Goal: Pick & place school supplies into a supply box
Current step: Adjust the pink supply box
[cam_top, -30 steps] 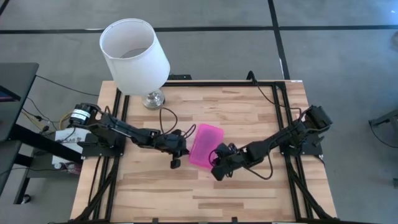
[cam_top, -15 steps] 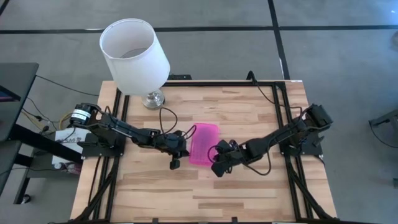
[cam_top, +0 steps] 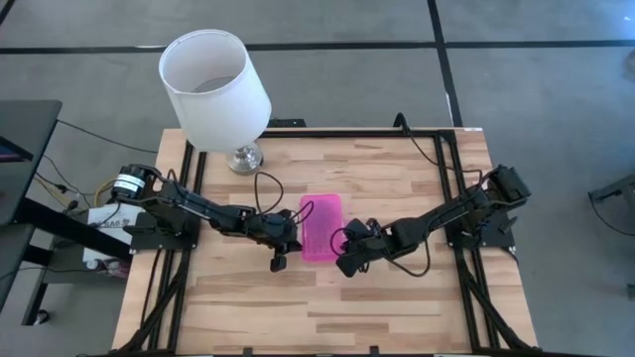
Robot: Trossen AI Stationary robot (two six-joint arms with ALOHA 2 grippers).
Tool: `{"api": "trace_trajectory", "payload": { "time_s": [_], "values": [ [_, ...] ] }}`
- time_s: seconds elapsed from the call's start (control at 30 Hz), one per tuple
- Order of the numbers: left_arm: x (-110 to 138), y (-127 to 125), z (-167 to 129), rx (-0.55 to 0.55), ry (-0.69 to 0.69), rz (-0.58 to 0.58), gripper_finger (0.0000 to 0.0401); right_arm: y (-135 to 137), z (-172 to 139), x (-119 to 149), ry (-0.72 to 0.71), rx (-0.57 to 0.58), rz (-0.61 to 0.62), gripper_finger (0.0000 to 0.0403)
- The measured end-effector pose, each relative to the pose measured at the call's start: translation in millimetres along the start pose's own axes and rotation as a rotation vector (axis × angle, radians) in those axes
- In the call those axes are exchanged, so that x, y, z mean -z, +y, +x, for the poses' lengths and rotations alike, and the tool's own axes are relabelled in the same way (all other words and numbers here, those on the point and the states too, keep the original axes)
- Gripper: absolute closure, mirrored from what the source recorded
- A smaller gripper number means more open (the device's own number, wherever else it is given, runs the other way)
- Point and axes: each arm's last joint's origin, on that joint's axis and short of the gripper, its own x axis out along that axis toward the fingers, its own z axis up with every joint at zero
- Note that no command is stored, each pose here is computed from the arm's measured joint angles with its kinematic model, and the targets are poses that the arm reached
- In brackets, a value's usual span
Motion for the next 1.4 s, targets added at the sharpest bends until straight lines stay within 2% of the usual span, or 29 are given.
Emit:
{"api": "trace_trajectory", "payload": {
  "time_s": [1.4],
  "values": [
    [0.2, 2.7, -0.4, -0.07, -0.002, 0.001, 0.0367, 2.5, -0.1, -0.9, -0.001, -0.035, 0.009, 0.0345]
  ]
}}
